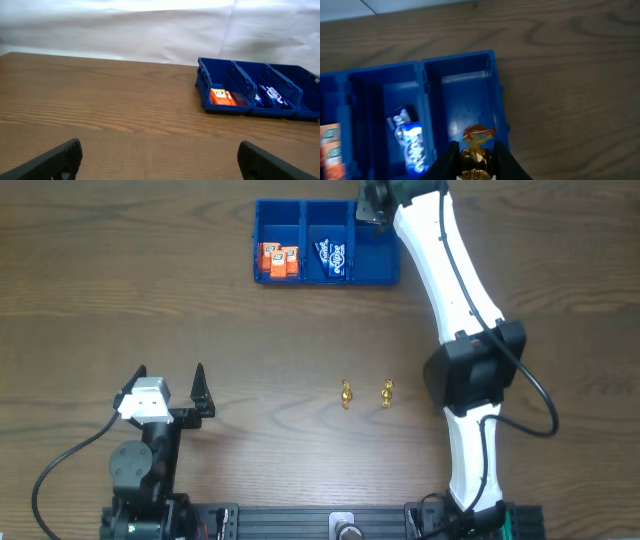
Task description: Sort Candies Into Trays
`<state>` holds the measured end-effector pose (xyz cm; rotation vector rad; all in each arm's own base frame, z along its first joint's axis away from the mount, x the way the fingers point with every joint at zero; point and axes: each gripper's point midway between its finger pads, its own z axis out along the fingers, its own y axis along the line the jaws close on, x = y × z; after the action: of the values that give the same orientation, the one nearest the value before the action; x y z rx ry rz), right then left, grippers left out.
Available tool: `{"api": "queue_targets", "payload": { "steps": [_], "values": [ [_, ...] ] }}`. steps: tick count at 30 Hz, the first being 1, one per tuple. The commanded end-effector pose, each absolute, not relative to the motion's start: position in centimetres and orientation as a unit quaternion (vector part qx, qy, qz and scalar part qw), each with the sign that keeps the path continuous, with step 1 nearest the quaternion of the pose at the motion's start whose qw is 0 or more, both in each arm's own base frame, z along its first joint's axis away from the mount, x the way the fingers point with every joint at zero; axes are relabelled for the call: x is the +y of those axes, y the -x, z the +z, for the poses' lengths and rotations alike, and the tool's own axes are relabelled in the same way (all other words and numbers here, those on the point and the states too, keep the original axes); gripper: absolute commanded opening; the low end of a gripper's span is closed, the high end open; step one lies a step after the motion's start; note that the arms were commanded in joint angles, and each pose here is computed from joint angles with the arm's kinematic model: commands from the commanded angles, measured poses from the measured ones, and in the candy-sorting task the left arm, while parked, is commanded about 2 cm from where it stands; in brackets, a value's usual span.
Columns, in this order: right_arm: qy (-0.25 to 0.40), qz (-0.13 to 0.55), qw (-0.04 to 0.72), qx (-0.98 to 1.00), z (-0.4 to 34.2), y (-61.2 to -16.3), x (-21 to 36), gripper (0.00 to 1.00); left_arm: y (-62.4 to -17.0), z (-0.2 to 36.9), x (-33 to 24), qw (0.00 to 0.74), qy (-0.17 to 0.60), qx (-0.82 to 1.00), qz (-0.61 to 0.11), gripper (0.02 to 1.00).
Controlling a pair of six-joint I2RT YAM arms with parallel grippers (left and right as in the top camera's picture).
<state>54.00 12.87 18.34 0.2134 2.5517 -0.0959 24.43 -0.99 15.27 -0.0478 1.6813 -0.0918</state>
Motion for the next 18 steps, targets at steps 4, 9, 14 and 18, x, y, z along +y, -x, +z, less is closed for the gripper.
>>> {"api": "queue_targets", "payload": {
  "steps": [4, 9, 14, 18],
  "values": [
    [-0.048, -0.049, 0.254, 0.965, 13.7, -54.8, 13.6, 0.178, -24.3, 13.5, -0.7, 0.646, 0.024, 0.762, -0.034, 0.998],
    [-0.047, -0.051, 0.247, 0.967, 12.9, -54.8, 13.6, 0.229, -24.3, 13.5, -0.7, 0.646, 0.024, 0.762, -0.034, 0.996],
    [-0.042, -0.048, 0.254, 0.965, 13.0, -55.0, 14.2, 0.728, -24.3, 13.5, -0.7, 0.646, 0.024, 0.762, -0.034, 0.996],
    [-0.028, -0.044, 0.258, 0.965, 13.6, -54.5, 15.6, 0.792, -24.3, 13.5, -0.7, 0.646, 0.024, 0.762, -0.034, 0.998]
  ]
}}
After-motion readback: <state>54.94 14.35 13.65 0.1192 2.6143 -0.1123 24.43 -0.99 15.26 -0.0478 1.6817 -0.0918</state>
